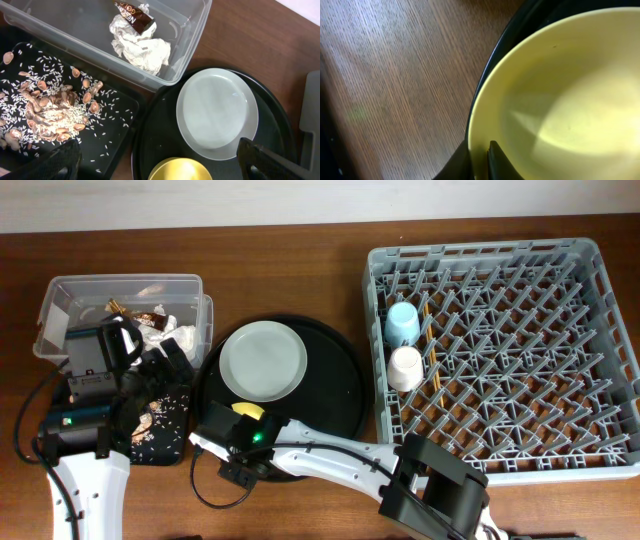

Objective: Sort waste into correct bins and load items into the dishwasher rack
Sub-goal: 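Grasp the yellow bowl with the right gripper and place it in the rack, then grasp the white plate with the right gripper and stand it in the rack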

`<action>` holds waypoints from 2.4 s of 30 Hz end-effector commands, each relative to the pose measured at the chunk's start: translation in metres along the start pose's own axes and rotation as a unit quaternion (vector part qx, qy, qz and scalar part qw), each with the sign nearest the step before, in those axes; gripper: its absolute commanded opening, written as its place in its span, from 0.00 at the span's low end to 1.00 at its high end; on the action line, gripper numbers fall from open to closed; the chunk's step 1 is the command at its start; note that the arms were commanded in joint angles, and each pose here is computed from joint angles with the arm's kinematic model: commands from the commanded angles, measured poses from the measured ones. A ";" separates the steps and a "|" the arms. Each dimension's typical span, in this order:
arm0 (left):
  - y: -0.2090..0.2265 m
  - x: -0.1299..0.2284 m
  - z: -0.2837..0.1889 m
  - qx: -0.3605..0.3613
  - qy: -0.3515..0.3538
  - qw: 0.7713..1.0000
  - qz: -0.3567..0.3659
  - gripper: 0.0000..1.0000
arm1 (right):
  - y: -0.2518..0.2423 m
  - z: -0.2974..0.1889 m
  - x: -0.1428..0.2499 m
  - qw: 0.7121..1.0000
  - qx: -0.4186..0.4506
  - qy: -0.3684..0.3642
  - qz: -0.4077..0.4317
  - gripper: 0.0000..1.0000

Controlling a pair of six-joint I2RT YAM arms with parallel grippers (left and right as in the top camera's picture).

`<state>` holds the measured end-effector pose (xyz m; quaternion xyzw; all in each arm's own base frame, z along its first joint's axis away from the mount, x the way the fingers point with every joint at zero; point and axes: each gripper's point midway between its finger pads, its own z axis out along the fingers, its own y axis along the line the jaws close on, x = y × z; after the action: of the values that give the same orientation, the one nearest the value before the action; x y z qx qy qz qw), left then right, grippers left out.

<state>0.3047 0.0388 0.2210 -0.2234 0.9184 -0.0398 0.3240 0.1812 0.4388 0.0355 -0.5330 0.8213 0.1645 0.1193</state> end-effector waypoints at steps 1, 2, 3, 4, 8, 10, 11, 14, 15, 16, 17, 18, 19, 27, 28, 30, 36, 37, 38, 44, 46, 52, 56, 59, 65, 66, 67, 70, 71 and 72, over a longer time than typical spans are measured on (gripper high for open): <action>0.001 -0.002 -0.002 -0.002 -0.006 1.000 0.000 0.99 | 0.002 0.001 0.008 1.000 0.003 0.016 -0.001 0.04; 0.001 -0.002 -0.002 -0.002 -0.006 1.000 0.000 0.99 | 0.003 -0.005 0.004 1.000 0.003 0.013 0.000 0.04; 0.001 -0.002 -0.002 -0.002 -0.006 1.000 0.000 0.99 | 0.004 -0.015 0.000 1.000 0.003 0.012 0.005 0.04; 0.001 -0.002 -0.002 -0.002 -0.006 1.000 0.000 0.99 | 0.008 -0.032 -0.006 1.000 0.001 0.007 0.006 0.04; 0.001 -0.002 -0.002 -0.002 -0.006 1.000 0.000 0.99 | 0.012 -0.137 -0.022 0.997 0.003 -0.028 0.066 0.04; 0.001 -0.002 -0.002 -0.002 -0.006 1.000 0.000 0.99 | -0.009 -0.189 -0.008 0.988 0.013 -0.047 0.144 0.04; 0.001 -0.002 -0.002 -0.002 -0.006 1.000 0.000 0.99 | -0.019 -0.208 0.001 0.984 0.011 -0.050 0.169 0.04; 0.001 -0.002 -0.002 -0.002 -0.006 1.000 0.000 0.99 | -0.046 -0.269 0.025 0.963 -0.059 -0.084 0.248 0.04; 0.001 -0.002 -0.002 -0.002 -0.006 1.000 0.000 0.99 | -0.055 -0.285 0.030 0.955 -0.082 -0.103 0.265 0.04; 0.001 -0.002 -0.002 -0.002 -0.006 1.000 0.000 0.99 | -0.063 -0.301 0.032 0.947 -0.112 -0.127 0.275 0.04; 0.001 -0.002 -0.002 -0.002 -0.006 1.000 0.000 0.99 | -0.072 -0.317 0.035 0.935 -0.147 -0.152 0.285 0.04; 0.001 -0.002 -0.002 -0.002 -0.006 1.000 0.000 0.99 | -0.080 -0.329 0.038 0.925 -0.176 -0.173 0.289 0.04; 0.001 -0.002 -0.002 -0.002 -0.006 1.000 0.000 0.99 | -0.091 -0.342 0.043 0.910 -0.210 -0.201 0.295 0.04; 0.001 -0.002 -0.002 -0.002 -0.006 1.000 0.000 0.99 | -0.159 -0.340 0.129 0.765 -0.346 -0.368 0.400 0.04; 0.001 -0.002 -0.002 -0.002 -0.006 1.000 0.000 0.99 | -0.161 -0.333 0.140 0.750 -0.352 -0.378 0.413 0.04; 0.001 -0.002 -0.002 -0.002 -0.006 1.000 0.000 0.99 | -0.164 -0.316 0.162 0.725 -0.353 -0.395 0.439 0.04; 0.001 -0.002 -0.002 -0.002 -0.006 1.000 0.000 0.99 | -0.168 -0.280 0.201 0.694 -0.337 -0.403 0.492 0.04; 0.001 -0.002 -0.002 -0.002 -0.006 1.000 0.000 0.99 | -0.171 -0.277 0.207 0.696 -0.326 -0.401 0.498 0.04; 0.001 -0.002 -0.002 -0.002 -0.006 1.000 0.000 0.99 | -0.176 -0.271 0.219 0.703 -0.303 -0.389 0.513 0.04; 0.001 -0.002 -0.002 -0.002 -0.006 1.000 0.000 0.99 | -0.203 -0.278 0.253 0.697 -0.234 -0.406 0.543 0.56; 0.001 -0.002 -0.002 -0.002 -0.006 1.000 0.000 0.99 | -0.212 -0.289 0.255 0.700 -0.217 -0.417 0.538 0.61; 0.001 -0.002 -0.002 -0.002 -0.006 1.000 0.000 0.99 | -0.256 -0.339 0.247 0.776 -0.068 -0.305 0.548 0.57; 0.001 -0.002 -0.002 -0.002 -0.006 1.000 0.000 0.99 | -0.244 -0.340 0.177 0.860 0.030 -0.192 0.471 0.49; 0.001 -0.002 -0.002 -0.002 -0.006 1.000 0.000 0.99 | -0.226 -0.297 0.105 0.906 0.103 -0.150 0.382 0.48; 0.001 -0.002 -0.002 -0.002 -0.006 1.000 0.000 0.99 | -0.221 -0.178 0.015 0.946 0.146 -0.124 0.263 0.48; 0.001 -0.002 -0.002 -0.002 -0.006 1.000 0.000 0.99 | -0.225 -0.160 0.009 0.946 0.143 -0.123 0.262 0.48; 0.001 -0.002 -0.002 -0.002 -0.006 1.000 0.000 0.99 | -0.235 -0.126 0.003 0.946 0.139 -0.121 0.268 0.48; 0.001 -0.002 -0.002 -0.002 -0.006 1.000 0.000 0.99 | -0.253 -0.074 0.006 0.944 0.136 -0.110 0.280 0.47; 0.001 -0.002 -0.002 -0.002 -0.006 1.000 0.000 0.99 | -0.256 -0.058 0.009 0.945 0.133 -0.104 0.281 0.47; 0.001 -0.002 -0.002 -0.002 -0.006 1.000 0.000 0.99 | -0.256 -0.049 0.010 0.946 0.126 -0.101 0.281 0.47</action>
<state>0.3048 0.0388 0.2211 -0.2234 0.9183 -0.0398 0.3244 0.4073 0.3082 0.0562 -0.2465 0.9331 0.1385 0.2221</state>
